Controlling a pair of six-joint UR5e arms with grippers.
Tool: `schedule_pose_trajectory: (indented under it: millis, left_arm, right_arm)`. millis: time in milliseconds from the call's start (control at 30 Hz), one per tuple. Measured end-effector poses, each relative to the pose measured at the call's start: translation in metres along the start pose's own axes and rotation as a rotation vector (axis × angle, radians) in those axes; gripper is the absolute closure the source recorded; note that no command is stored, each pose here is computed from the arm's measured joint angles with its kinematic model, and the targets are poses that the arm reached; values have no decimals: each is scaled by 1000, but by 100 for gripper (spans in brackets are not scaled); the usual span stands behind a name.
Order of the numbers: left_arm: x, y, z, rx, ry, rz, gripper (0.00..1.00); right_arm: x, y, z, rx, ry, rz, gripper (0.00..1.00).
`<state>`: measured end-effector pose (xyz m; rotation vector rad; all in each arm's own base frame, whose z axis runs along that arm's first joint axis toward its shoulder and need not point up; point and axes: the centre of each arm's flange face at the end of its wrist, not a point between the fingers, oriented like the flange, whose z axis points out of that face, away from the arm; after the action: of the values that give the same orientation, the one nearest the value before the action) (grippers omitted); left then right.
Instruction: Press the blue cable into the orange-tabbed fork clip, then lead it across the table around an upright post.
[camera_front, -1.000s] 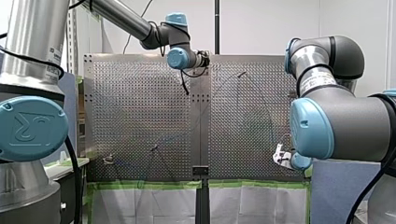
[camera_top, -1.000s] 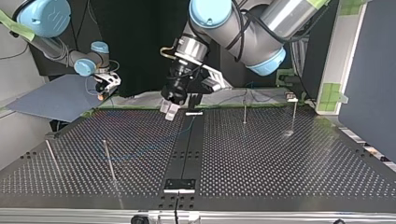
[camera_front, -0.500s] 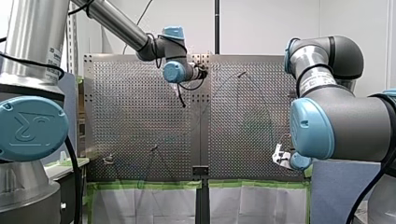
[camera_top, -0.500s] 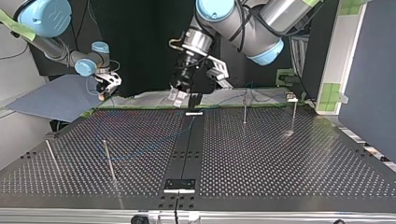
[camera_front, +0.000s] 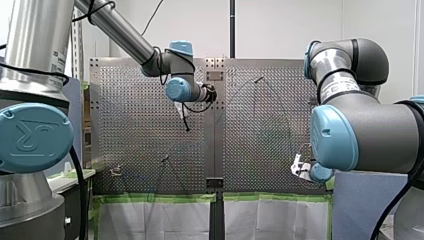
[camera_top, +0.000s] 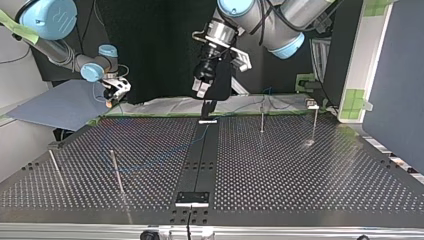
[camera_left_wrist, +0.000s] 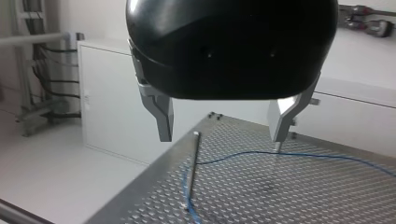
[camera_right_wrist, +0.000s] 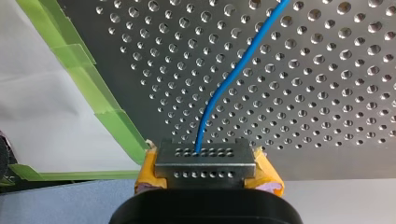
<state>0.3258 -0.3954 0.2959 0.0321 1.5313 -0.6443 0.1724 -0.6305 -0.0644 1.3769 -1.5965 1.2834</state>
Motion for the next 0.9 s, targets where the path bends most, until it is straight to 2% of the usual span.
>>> schedule_pose_trajectory:
  millis: [300, 433, 667, 900]
  left_arm:
    - [30, 22, -28, -43, 72, 23, 0]
    - [40, 30, -38, -53, 88, 29, 0]
    - [54, 48, -55, -104, 75, 51, 0]
    - [64, 77, -66, -151, 58, 55, 0]
  right_arm:
    - [0, -1, 0, 2, 0, -1, 100]
    - [0, -2, 0, 3, 0, -1, 100]
    - [0, -2, 0, 4, -1, -1, 100]
    - [-1, -3, 0, 5, -1, -2, 100]
